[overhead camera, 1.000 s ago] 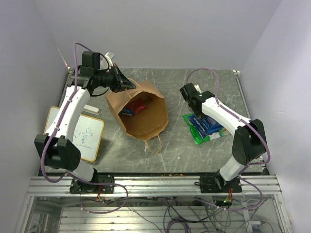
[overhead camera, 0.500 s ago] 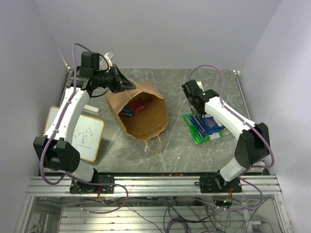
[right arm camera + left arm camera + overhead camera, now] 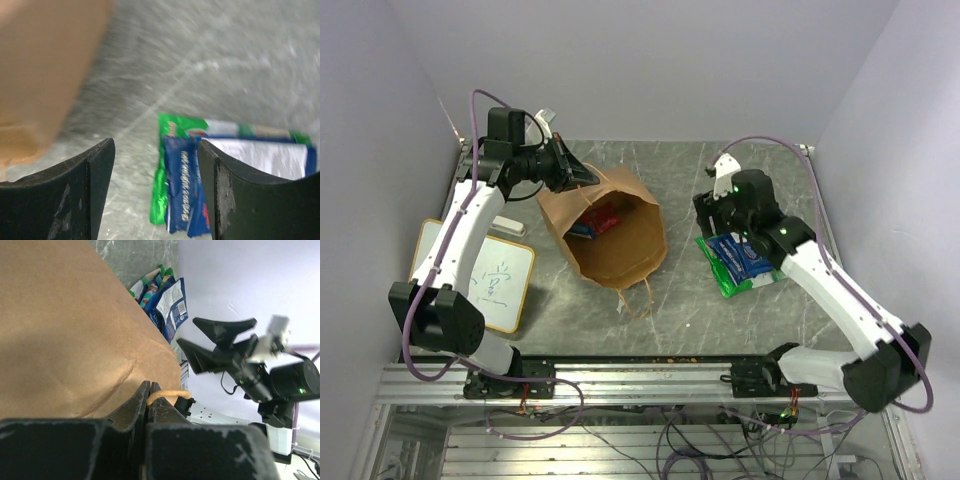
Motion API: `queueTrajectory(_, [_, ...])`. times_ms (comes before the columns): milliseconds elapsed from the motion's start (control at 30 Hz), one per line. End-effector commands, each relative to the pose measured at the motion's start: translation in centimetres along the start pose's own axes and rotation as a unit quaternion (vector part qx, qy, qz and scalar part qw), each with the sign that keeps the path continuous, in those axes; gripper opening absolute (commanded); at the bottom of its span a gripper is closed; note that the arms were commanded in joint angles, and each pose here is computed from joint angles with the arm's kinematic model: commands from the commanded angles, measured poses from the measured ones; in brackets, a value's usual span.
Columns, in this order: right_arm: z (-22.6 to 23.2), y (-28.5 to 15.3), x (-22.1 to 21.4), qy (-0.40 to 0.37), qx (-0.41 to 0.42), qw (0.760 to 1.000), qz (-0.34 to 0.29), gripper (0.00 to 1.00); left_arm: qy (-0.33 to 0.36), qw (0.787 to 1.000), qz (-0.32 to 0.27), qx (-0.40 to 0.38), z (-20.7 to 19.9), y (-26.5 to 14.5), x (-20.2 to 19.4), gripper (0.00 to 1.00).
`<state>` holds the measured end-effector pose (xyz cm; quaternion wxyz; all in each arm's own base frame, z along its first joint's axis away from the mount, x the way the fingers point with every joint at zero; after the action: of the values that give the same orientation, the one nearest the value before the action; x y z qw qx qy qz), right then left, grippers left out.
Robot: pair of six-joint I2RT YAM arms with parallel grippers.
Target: Take the snacks out of the paper bag
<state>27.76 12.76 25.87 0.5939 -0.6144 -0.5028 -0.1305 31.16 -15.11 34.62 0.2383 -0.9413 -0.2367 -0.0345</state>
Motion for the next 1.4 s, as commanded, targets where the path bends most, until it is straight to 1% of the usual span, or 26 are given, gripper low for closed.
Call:
queueTrajectory(0, [3.3,-3.8,5.5,-0.146,0.15,0.943,-0.26,0.67,0.014,1.0,0.005,-0.012,-0.4,-0.7,-0.9,0.07])
queueTrajectory(33, [4.4,-4.6,5.8,-0.185,0.186,0.918,-0.297,0.65,0.012,1.0,0.005,-0.012,-0.4,-0.7,-1.0,0.07])
queueTrajectory(67, [5.6,-5.3,6.1,-0.234,0.222,0.886,-0.334,0.64,0.011,1.0,0.006,-0.012,-0.3,-0.6,-1.0,0.07])
queueTrajectory(100, [6.8,-5.9,6.1,-0.275,0.253,0.854,-0.361,0.64,0.01,1.0,0.006,-0.012,-0.3,-0.6,-1.0,0.07])
queueTrajectory(133, [8.1,-6.3,6.3,-0.301,0.277,0.828,-0.384,0.64,0.01,1.0,0.005,-0.014,-0.4,-0.6,-1.0,0.07])
queueTrajectory(167, [9.2,-6.6,6.5,-0.316,0.291,0.81,-0.398,0.64,0.011,1.0,0.005,-0.014,-0.4,-0.6,-1.0,0.07])
queueTrajectory(267, [13.1,-5.5,5.5,-0.343,0.329,0.781,-0.404,0.63,0.016,1.0,0.003,-0.012,-0.7,-0.9,-1.0,0.07])
queueTrajectory(333, [15.3,-4.4,4.5,-0.352,0.34,0.769,-0.412,0.61,0.015,1.0,0.005,-0.012,-0.7,-1.0,-1.1,0.07])
queueTrajectory(467, [18.3,-1.6,3.5,-0.328,0.298,0.778,-0.445,0.6,0.012,1.0,0.011,0.002,-0.4,-1.2,-1.5,0.07])
queueTrajectory(600, [20.0,1.9,4.2,-0.34,0.261,0.783,-0.452,0.56,0.006,1.0,0.014,0.011,0.0,-1.1,-1.6,0.07])
queueTrajectory(733, [20.7,5.0,5.0,-0.332,0.213,0.802,-0.449,0.54,0.001,1.0,0.009,0.008,-0.2,-1.1,-1.5,0.07])
queueTrajectory(833, [21.4,6.4,5.1,-0.333,0.206,0.804,-0.447,0.54,0.006,1.0,0.002,0.007,-0.5,-1.2,-1.3,0.07])
queueTrajectory(900, [21.8,7.5,4.9,-0.338,0.2,0.801,-0.452,0.55,0.01,1.0,0.001,0.012,-0.4,-1.2,-1.1,0.07])
queueTrajectory(967, [22.8,9.0,4.3,-0.353,0.212,0.799,-0.438,0.55,0.009,1.0,0.006,0.01,-0.2,-1.0,-1.1,0.07])
queueTrajectory(1167, [24.3,12.2,4.0,-0.355,0.219,0.802,-0.427,0.58,0.008,1.0,0.005,0.007,0.3,-0.7,-1.3,0.07])
queueTrajectory(1233, [24.4,13.1,4.0,-0.357,0.212,0.807,-0.42,0.59,0.01,1.0,0.009,0.01,0.3,-0.7,-1.3,0.07])
queueTrajectory(1300, [24.4,14.1,3.6,-0.352,0.206,0.817,-0.408,0.61,0.013,1.0,0.007,0.014,0.4,-0.8,-1.3,0.07])
queueTrajectory(1333, [24.4,14.3,4.6,-0.347,0.199,0.818,-0.414,0.61,0.016,1.0,0.006,0.015,0.4,-0.8,-1.2,0.07])
queueTrajectory(1367, [24.5,14.9,4.4,-0.345,0.199,0.821,-0.409,0.62,0.017,1.0,0.008,0.016,0.4,-0.8,-1.2,0.07])
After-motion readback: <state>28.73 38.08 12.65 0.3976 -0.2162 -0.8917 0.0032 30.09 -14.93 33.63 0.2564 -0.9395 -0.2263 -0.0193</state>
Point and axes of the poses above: each gripper's point midway between its finger pads, its own y axis out along the fingers, its own z axis along the line the jaws close on, x = y × z, the point moved 7 cm from there along -y, back along the fingers, and after that the axes turned 10 degrees about -y, right-handed, at the moved point
